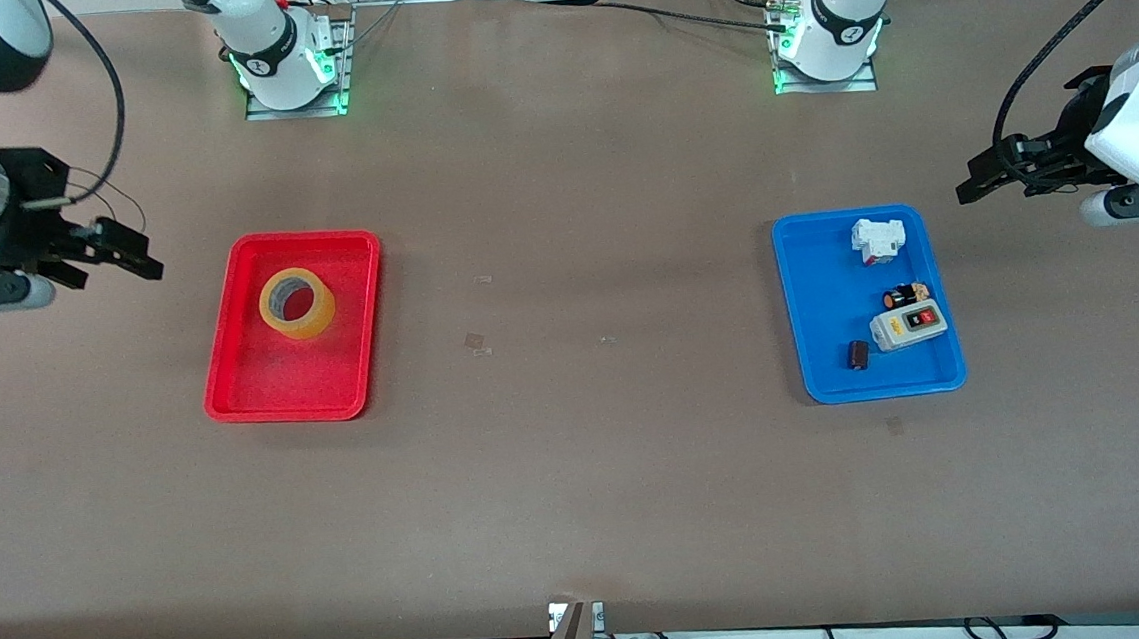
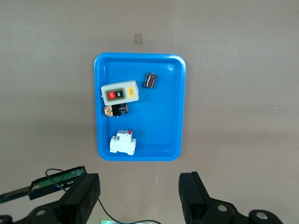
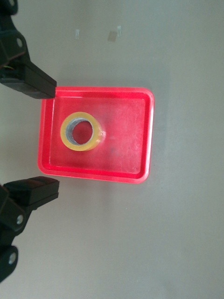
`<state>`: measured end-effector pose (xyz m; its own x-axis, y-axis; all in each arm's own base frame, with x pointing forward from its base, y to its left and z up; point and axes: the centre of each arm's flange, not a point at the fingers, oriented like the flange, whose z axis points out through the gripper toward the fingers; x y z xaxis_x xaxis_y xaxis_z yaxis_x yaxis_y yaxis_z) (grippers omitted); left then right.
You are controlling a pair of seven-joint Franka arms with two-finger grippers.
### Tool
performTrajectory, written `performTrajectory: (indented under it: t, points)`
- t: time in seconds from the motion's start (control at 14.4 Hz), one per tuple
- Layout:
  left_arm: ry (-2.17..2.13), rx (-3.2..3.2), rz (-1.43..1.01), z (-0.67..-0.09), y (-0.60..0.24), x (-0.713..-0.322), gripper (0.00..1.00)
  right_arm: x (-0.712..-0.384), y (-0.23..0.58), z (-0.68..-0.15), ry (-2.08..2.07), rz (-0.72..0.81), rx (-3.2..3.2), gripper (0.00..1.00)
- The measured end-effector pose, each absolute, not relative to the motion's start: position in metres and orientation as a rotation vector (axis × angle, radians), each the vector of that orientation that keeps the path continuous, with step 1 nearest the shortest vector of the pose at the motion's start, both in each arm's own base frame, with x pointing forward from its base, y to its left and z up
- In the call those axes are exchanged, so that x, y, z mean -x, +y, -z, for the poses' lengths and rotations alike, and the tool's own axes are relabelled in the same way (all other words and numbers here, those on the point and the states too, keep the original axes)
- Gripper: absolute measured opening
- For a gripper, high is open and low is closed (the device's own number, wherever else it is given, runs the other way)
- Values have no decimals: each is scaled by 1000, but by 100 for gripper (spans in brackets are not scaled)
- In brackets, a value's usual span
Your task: Place and move tape with both arms
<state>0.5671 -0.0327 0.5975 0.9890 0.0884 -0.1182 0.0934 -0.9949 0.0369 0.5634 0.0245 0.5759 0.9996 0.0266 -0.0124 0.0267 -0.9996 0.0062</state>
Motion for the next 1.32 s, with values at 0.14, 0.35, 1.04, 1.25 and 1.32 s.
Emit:
performTrajectory:
  t: [0.14,0.35,1.04,1.25,1.32]
  points:
    - [141,-3091,181,-597,-33,-567,100,-551,26,-595,47,5,-3134,97]
    - [140,-3094,183,-597,-32,-567,100,-547,26,-602,47,-7,-3134,99]
    - [71,-3121,187,-595,-33,-567,100,-562,27,-601,47,95,-3136,99]
    - [47,-3121,187,-595,-33,-567,100,-560,27,-600,47,117,-3135,99]
    - [44,-3120,187,-595,-33,-567,100,-560,27,-600,47,117,-3135,99]
